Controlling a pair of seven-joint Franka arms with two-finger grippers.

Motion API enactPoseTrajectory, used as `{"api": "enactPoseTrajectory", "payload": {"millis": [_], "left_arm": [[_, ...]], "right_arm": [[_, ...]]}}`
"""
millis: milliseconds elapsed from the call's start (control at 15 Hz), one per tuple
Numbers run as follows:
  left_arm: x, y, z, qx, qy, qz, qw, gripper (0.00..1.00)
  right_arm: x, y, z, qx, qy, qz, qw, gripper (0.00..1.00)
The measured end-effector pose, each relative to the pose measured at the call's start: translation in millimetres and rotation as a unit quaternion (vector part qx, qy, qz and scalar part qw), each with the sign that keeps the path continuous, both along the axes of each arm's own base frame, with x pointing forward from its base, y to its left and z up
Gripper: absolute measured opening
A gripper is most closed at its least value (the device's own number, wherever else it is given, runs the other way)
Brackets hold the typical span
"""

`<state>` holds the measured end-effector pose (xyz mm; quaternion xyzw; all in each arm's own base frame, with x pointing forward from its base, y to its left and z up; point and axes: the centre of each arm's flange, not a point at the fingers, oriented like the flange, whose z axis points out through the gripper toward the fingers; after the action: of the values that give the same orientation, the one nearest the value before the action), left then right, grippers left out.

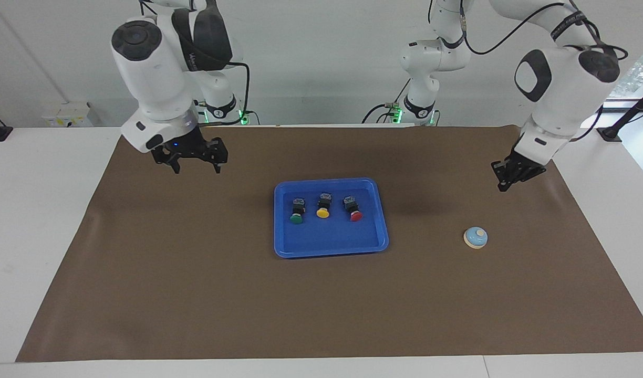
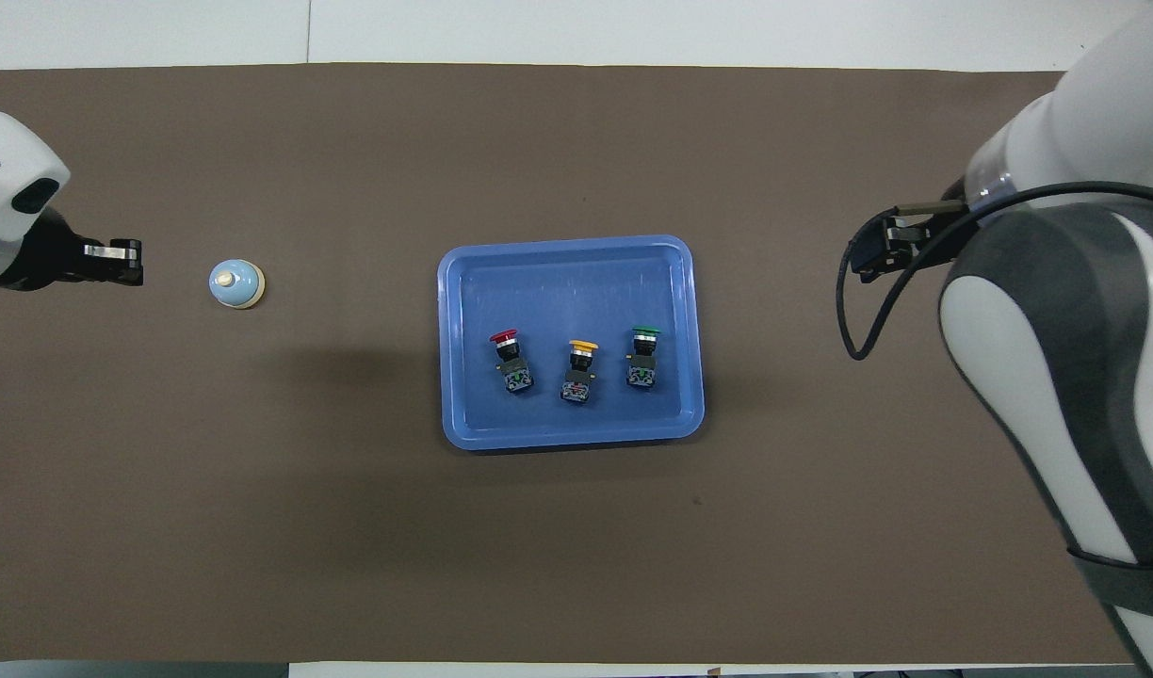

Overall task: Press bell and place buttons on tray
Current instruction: 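Withdraw the right gripper while the left gripper moves to the bell, then press down on the desk bell with the left gripper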

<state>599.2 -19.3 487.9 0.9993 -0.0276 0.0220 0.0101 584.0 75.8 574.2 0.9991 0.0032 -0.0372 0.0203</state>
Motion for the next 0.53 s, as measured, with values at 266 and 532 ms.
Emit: {"api": "enactPoseTrajectory", "payload": {"millis": [266,532], "left_arm": [[32.3,-0.5,-72.1,0.001,-0.001,0.005,1.000,0.01],[34.6,7.7,-92.1,0.001,0.000,0.012,1.000,0.01]], "right_arm": [[-16.3,-48.9,25.9,0.009,0.006,0.004,1.000,1.00],[-35.8,-67.9,45.5,0.010,0.018,0.013,1.000,1.00]]}}
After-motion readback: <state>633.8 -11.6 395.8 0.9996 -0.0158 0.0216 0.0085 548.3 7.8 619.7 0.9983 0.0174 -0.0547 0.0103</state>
